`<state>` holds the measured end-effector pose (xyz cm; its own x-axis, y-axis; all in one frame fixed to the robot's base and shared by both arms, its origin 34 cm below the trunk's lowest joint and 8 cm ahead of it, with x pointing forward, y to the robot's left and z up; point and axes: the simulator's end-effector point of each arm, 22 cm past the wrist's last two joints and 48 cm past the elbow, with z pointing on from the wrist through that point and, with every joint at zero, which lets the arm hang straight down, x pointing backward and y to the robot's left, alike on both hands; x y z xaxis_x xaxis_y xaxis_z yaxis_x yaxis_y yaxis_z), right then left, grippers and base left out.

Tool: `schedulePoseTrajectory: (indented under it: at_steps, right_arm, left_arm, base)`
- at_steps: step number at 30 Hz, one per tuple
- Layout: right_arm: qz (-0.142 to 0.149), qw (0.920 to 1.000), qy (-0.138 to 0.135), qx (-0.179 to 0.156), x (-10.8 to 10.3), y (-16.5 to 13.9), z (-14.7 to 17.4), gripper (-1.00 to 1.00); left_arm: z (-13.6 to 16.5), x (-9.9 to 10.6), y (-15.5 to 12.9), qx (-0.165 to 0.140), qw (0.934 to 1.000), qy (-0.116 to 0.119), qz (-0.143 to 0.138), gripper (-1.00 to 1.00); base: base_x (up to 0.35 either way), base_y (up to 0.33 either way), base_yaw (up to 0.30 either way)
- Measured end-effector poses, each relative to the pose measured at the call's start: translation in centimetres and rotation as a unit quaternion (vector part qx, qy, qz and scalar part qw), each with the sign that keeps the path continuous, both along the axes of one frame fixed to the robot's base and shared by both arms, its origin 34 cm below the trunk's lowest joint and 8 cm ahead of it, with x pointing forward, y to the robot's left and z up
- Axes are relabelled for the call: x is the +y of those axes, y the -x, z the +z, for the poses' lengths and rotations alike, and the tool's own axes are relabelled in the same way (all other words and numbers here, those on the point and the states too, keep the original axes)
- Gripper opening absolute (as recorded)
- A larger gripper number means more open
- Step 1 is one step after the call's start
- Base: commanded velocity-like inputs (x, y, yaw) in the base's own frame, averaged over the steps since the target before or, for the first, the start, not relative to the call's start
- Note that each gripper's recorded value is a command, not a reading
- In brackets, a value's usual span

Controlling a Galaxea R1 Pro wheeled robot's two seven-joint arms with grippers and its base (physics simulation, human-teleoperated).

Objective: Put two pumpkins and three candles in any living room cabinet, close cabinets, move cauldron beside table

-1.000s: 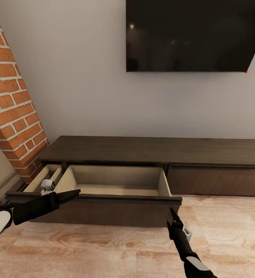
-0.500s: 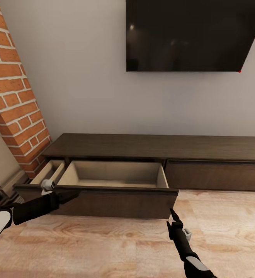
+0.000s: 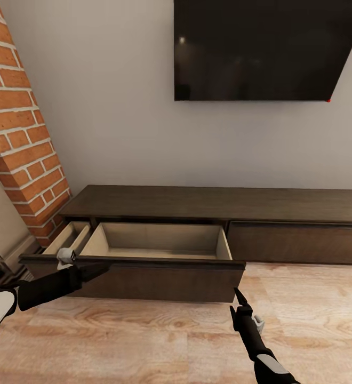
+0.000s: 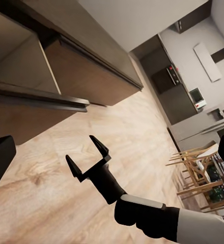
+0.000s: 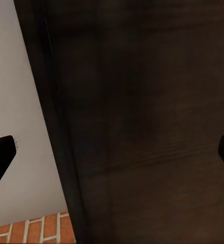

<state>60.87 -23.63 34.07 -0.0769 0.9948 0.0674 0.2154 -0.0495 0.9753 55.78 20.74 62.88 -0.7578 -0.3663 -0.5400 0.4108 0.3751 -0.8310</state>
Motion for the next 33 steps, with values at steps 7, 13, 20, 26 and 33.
schedulePoseTrajectory:
  at_steps: [7,13,20,26,33]
  right_arm:
    - [0.004,0.9999,0.0,-0.011,0.0,-0.4,1.4,1.0]
    - [0.003,0.9998,-0.002,-0.019,0.0,-0.6,2.5,1.0]
    - [0.004,0.9999,-0.004,-0.014,0.0,-0.7,3.2,1.0]
    - [0.028,0.9991,-0.031,0.008,1.2,-0.7,3.4,1.0]
    - [0.038,0.9986,-0.037,0.007,1.7,-0.8,4.4,1.0]
  left_arm:
    - [1.4,0.0,0.4,-0.014,0.9999,0.0,0.0,1.0]
    - [2.6,0.1,0.7,-0.026,0.9997,-0.001,0.001,1.0]
    - [4.0,0.1,1.2,-0.039,0.9992,-0.002,0.001,1.0]
    - [5.1,0.1,1.6,-0.051,0.9987,-0.002,0.001,1.0]
    - [6.5,0.2,2.0,-0.064,0.9979,-0.003,0.002,1.0]
  base:
    - [0.0,0.0,0.0]
    - [0.0,0.0,0.0]
    - [0.0,0.0,0.0]
    - [0.0,0.0,0.0]
    - [0.0,0.0,0.0]
